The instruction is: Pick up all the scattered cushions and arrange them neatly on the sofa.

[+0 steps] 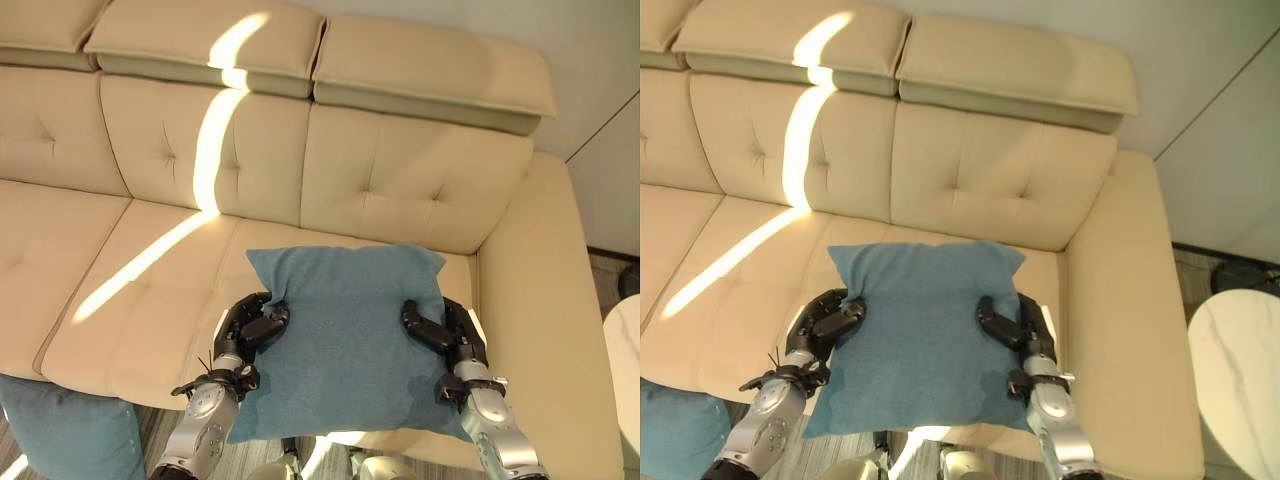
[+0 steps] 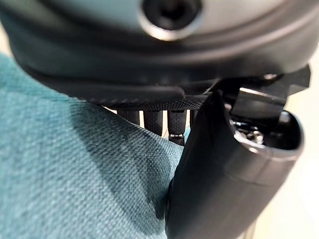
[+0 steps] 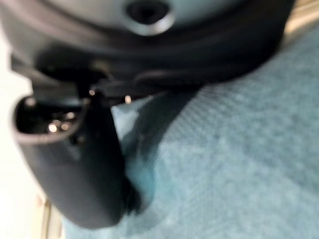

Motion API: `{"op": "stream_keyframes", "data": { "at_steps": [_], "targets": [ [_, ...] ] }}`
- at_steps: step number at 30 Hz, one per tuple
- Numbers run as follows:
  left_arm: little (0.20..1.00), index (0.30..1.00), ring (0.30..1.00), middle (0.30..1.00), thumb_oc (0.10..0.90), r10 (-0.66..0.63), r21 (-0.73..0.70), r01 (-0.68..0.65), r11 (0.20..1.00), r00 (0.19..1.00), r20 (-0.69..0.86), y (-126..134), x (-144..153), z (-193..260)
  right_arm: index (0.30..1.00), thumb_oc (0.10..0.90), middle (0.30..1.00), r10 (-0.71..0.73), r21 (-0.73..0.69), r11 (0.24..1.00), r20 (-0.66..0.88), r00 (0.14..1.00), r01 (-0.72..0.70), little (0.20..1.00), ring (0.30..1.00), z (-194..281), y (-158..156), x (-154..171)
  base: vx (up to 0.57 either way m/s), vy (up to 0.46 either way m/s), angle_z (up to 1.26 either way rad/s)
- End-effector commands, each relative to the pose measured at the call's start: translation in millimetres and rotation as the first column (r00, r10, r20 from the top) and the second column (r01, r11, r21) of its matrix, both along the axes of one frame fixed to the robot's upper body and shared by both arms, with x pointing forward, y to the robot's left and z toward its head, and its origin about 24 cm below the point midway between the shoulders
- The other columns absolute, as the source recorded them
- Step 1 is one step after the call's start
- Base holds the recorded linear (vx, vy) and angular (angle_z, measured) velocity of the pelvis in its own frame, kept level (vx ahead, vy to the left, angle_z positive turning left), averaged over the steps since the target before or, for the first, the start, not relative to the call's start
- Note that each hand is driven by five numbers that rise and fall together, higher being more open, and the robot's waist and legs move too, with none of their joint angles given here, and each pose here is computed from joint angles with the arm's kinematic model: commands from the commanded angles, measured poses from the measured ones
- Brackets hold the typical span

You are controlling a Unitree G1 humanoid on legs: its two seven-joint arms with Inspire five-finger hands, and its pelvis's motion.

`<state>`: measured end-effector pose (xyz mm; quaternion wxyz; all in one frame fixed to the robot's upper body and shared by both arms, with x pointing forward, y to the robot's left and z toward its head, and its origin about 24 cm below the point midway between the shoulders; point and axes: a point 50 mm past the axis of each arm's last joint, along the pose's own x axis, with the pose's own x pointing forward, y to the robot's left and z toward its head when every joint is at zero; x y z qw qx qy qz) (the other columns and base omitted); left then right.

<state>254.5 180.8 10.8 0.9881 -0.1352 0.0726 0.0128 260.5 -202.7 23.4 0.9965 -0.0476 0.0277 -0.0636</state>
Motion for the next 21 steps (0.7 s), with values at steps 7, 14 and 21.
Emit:
{"op": "stream_keyframes", "data": {
  "at_steps": [7, 14, 21],
  "targets": [
    [0.3, 0.3, 0.3, 0.3, 0.4, -0.159, 0.219, 0.04, 0.975, 0.813, 0.56, -57, 59, 128, 0.3, 0.4, 0.3, 0.035, -0.046, 0.999, 0.45, 0.893, -0.016, 0.3, 0.3, 97, 36, 49, -0.1, -0.015, -0.09],
    [0.3, 0.3, 0.3, 0.3, 0.4, -0.155, 0.351, -0.116, 0.929, 0.739, 0.655, -72, 100, 183, 0.3, 0.4, 0.3, 0.032, -0.143, 0.988, 0.544, 0.838, 0.054, 0.3, 0.3, 143, 49, 86, -0.04, -0.018, 0.06],
    [0.3, 0.3, 0.3, 0.3, 0.4, -0.152, 0.393, -0.319, 0.862, 0.578, 0.802, -74, 119, 273, 0.3, 0.4, 0.3, 0.021, -0.219, 0.955, 0.721, 0.692, 0.2, 0.3, 0.3, 233, 54, 113, -0.02, -0.04, -0.01]
  ]
}}
